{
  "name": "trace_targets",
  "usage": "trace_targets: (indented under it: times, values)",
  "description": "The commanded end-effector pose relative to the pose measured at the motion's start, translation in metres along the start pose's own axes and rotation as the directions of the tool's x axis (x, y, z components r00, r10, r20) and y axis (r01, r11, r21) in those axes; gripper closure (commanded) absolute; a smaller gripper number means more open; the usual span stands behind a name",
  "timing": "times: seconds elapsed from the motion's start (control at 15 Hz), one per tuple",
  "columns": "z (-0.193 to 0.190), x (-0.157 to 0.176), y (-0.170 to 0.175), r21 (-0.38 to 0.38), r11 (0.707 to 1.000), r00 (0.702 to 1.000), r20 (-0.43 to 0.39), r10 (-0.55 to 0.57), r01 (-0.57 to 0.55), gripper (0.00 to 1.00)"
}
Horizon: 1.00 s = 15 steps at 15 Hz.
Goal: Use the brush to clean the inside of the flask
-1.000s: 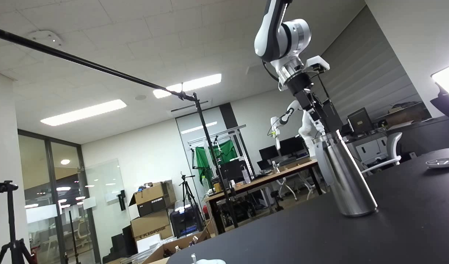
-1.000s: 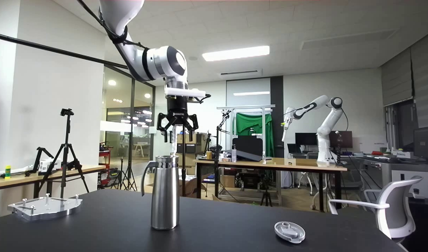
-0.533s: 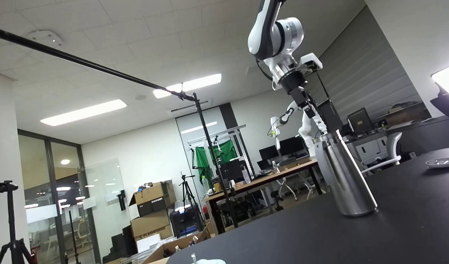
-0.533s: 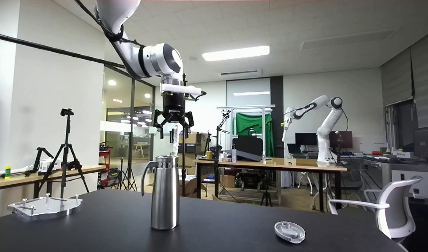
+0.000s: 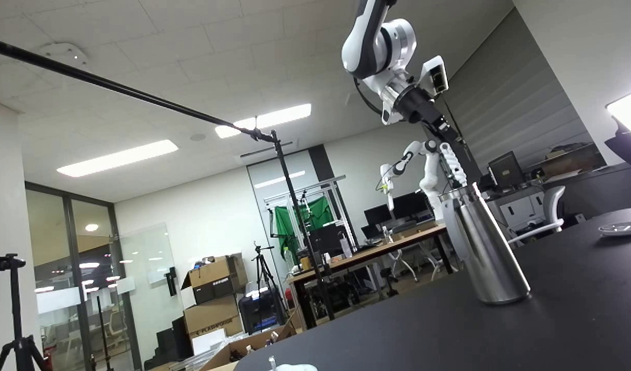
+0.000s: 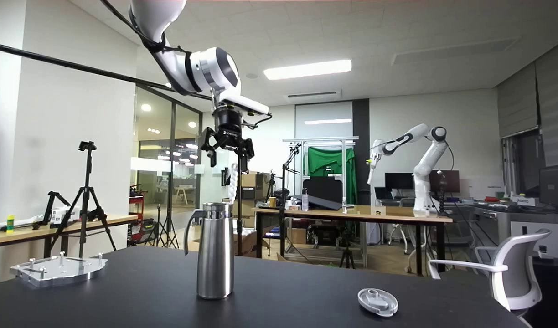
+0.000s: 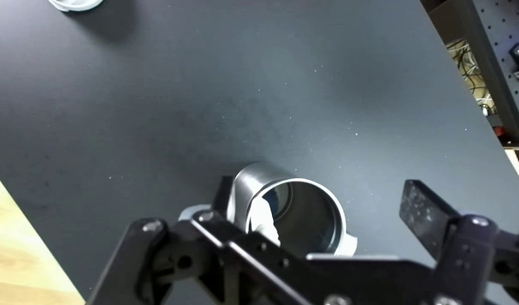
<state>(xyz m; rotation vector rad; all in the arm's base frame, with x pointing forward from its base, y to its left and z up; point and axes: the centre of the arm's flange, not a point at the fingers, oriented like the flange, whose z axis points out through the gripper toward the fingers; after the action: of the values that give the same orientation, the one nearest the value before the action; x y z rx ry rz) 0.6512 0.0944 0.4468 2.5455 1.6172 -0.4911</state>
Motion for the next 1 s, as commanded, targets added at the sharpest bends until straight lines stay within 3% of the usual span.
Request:
trace_targets:
  times: [0.0,0.2,0.47,0.6,0.93]
  values:
    - [-0.007,0.004,0.022,-0.013,0.999,0.999,0.028,-0.042,0.042,0.00]
    - [0.003,0.010,0.028,-0.028,0.994,0.995,-0.020,-0.102,0.101,0.00]
    - [0.005,0.010,0.033,-0.075,0.984,0.975,-0.144,-0.168,0.159,0.00]
    - [0.010,0.016,0.030,-0.066,0.988,0.983,-0.113,-0.145,0.138,0.00]
    - [0.009,0.013,0.033,-0.069,0.989,0.981,-0.134,-0.137,0.129,0.00]
